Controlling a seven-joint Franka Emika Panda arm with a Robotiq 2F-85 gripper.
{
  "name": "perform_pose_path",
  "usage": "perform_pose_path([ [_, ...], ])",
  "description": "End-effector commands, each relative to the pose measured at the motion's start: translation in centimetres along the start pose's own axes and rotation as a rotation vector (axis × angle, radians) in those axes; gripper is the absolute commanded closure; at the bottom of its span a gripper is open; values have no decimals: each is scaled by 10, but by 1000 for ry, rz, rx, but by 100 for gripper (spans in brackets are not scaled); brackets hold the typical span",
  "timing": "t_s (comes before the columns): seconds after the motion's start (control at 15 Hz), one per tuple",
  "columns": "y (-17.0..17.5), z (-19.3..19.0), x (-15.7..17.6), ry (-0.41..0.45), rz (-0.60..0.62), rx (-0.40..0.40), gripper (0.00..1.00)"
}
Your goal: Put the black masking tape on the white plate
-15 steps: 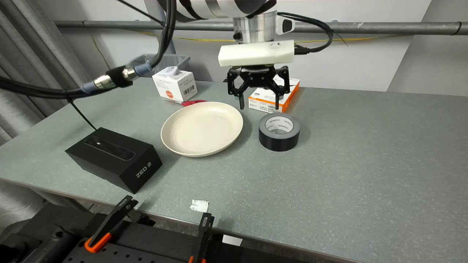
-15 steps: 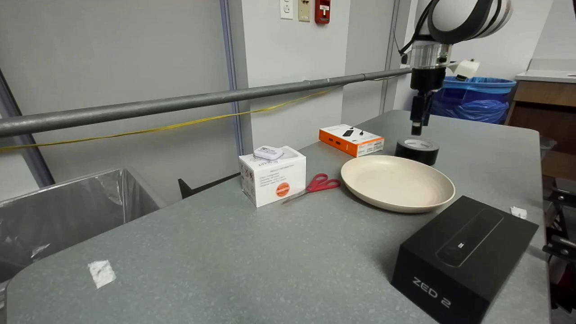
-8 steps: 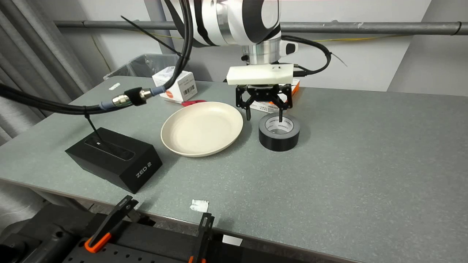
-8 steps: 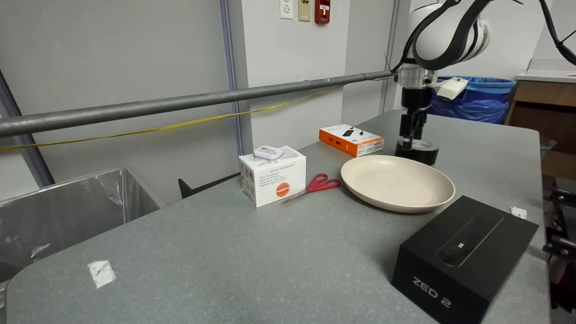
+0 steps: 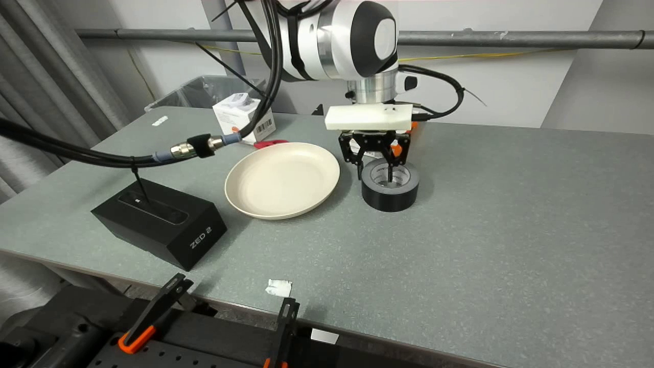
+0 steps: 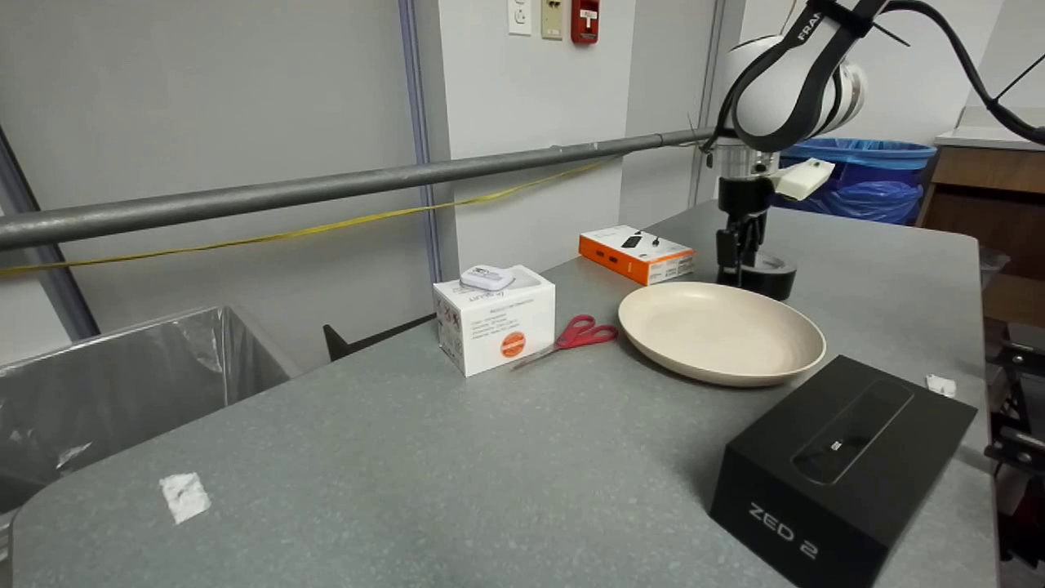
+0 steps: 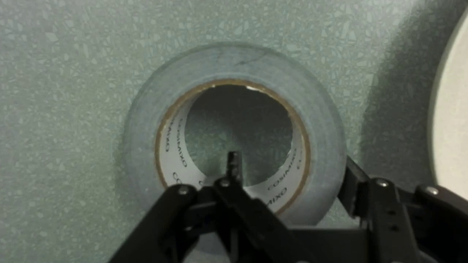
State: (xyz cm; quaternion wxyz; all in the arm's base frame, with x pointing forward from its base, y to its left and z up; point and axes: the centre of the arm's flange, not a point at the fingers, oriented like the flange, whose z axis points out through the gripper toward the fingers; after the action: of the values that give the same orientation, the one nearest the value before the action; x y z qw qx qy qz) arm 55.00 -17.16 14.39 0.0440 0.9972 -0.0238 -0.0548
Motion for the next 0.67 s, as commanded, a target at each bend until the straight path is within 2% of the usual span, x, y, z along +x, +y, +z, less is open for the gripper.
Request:
perform_pose_path([
  [0.0,3,4,15,4,34,2,65],
  [0.27,-1,-11,17,23,38,7,95],
  [0.33,-1,-17,17,27,40,5,96],
  [0.4,-2,-23,16,31,38,5,93],
  [0.6,-16,-67,-4,73,-21,6,93],
])
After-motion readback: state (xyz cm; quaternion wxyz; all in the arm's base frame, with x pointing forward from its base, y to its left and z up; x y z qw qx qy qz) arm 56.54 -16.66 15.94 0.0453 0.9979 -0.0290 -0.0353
